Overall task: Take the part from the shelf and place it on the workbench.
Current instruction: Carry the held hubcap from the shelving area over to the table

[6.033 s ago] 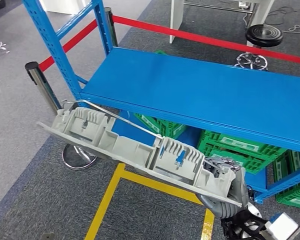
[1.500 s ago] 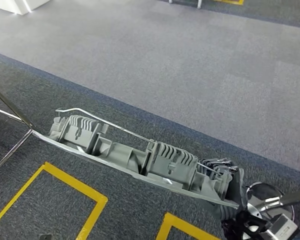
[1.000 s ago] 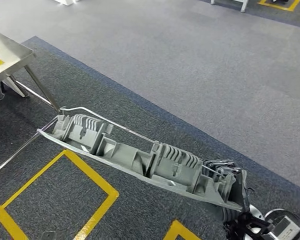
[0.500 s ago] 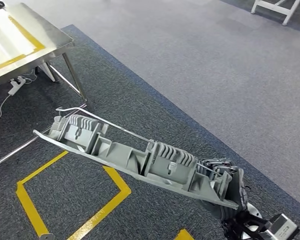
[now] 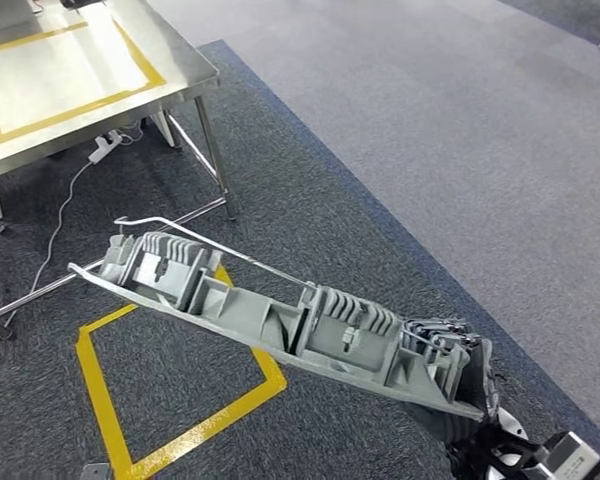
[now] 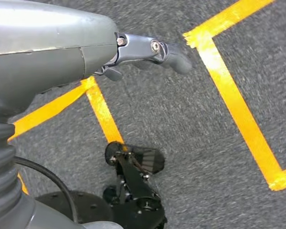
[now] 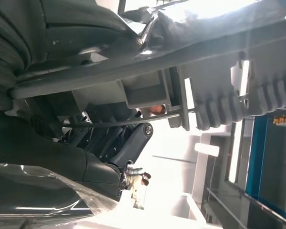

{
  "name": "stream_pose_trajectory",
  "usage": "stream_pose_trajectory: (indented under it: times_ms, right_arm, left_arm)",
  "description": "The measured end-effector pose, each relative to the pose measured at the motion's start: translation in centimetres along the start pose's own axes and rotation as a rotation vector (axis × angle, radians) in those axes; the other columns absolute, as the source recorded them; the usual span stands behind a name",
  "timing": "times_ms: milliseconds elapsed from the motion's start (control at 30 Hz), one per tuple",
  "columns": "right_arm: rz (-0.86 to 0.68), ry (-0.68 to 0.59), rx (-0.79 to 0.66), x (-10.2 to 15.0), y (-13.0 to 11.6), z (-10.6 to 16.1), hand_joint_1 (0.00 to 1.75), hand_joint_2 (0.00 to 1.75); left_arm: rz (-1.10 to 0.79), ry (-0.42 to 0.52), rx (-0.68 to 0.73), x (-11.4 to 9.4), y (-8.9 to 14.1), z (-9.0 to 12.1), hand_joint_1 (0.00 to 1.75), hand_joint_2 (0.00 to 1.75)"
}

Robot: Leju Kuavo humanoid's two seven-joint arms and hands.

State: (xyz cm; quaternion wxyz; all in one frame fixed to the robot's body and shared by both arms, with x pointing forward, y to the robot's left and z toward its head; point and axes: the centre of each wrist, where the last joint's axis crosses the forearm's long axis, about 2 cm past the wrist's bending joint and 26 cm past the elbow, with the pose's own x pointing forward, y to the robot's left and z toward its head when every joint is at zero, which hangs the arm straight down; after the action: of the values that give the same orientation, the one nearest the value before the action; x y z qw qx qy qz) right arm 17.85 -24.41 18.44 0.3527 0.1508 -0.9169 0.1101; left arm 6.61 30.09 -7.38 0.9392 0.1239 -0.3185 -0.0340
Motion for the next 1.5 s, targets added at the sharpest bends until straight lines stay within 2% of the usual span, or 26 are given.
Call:
stream_pose_trajectory:
  times_ms: [1500]
  right_arm:
    - [0.000,-0.002,0.001,0.00,0.00,-0.06,1.75,1.75]
  left_arm:
    - [-0.002,-0.002,0.001,0.04,0.09,-0.03,0.00,1.75]
